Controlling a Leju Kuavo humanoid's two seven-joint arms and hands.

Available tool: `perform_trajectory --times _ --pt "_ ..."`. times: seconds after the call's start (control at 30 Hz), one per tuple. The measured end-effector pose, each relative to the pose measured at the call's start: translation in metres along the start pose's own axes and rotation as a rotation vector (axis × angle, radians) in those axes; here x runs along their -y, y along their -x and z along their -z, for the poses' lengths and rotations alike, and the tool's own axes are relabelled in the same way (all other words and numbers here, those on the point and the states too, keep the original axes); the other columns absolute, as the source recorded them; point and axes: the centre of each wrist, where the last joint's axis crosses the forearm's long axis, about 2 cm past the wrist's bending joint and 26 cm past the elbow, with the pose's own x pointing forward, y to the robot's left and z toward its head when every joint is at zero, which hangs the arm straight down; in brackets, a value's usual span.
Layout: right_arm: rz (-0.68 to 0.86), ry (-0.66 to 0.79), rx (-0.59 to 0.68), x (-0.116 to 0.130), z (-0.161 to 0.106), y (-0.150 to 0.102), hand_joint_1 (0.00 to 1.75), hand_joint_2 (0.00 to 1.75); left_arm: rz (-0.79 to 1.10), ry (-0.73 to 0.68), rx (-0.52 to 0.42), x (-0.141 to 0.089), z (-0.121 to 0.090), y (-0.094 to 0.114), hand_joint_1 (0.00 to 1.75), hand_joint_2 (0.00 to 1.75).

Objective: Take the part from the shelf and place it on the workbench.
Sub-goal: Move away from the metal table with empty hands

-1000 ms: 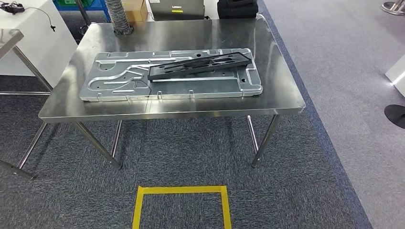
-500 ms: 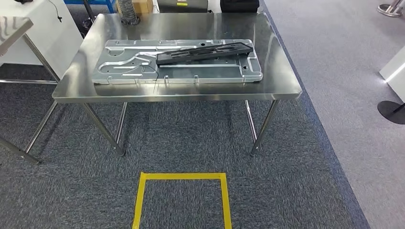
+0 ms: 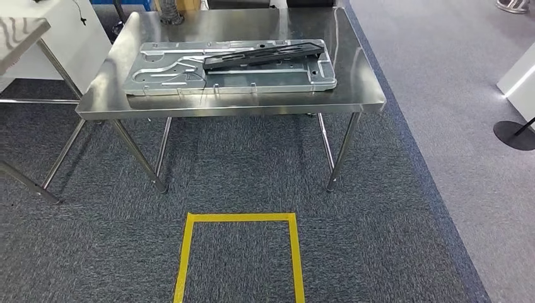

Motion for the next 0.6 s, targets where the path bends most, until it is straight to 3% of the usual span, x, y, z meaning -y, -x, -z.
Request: perform_trajectory --times 0.23,0.6 --pt "0.007 0.005 0.011 0.0003 0.0001 -0.0004 0.00 0.00 -0.005 0.007 -0.012 0.0020 0.0003 -0.0003 0.00 0.00" --pt "-0.003 0.018 -0.024 -0.0010 -0.0011 0.0056 0.00 0.00 -0.008 0.005 -0.147 0.0073 -0.0014 0.0033 0.00 0.00"
